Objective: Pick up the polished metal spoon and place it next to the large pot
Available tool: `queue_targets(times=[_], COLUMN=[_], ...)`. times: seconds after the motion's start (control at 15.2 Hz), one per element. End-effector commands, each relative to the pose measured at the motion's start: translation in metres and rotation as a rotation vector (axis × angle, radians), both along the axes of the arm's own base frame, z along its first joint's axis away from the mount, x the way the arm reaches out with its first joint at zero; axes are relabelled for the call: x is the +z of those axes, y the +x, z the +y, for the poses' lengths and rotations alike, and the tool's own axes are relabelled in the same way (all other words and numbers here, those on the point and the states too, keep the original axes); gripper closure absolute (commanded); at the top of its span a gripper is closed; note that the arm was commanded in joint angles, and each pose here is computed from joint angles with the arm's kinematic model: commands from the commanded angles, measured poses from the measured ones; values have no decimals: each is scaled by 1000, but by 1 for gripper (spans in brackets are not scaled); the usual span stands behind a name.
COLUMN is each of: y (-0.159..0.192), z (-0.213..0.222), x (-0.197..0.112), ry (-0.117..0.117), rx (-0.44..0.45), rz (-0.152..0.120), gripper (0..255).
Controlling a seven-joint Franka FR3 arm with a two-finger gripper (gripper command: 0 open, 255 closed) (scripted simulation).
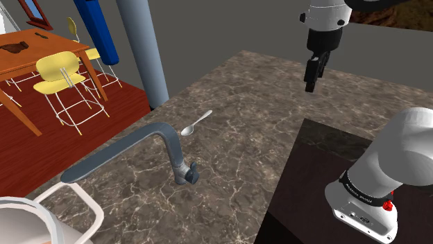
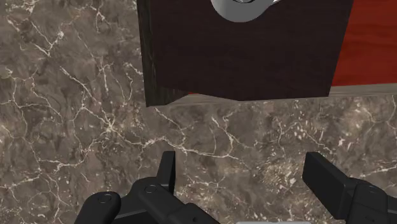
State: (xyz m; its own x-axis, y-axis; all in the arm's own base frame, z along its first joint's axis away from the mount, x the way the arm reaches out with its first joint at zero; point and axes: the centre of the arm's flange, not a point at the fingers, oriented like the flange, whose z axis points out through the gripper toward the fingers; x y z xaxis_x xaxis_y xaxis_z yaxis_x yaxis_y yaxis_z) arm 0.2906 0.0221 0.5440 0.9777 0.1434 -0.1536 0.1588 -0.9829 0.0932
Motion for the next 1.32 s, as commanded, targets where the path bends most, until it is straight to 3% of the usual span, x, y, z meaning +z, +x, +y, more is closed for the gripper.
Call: queue_targets(times=[0.0, 1.25], y=[0, 135], z=[0, 151], x=[0, -106], ry=[0, 59], rx=[0, 30], rz=[0, -158], gripper=[0, 0])
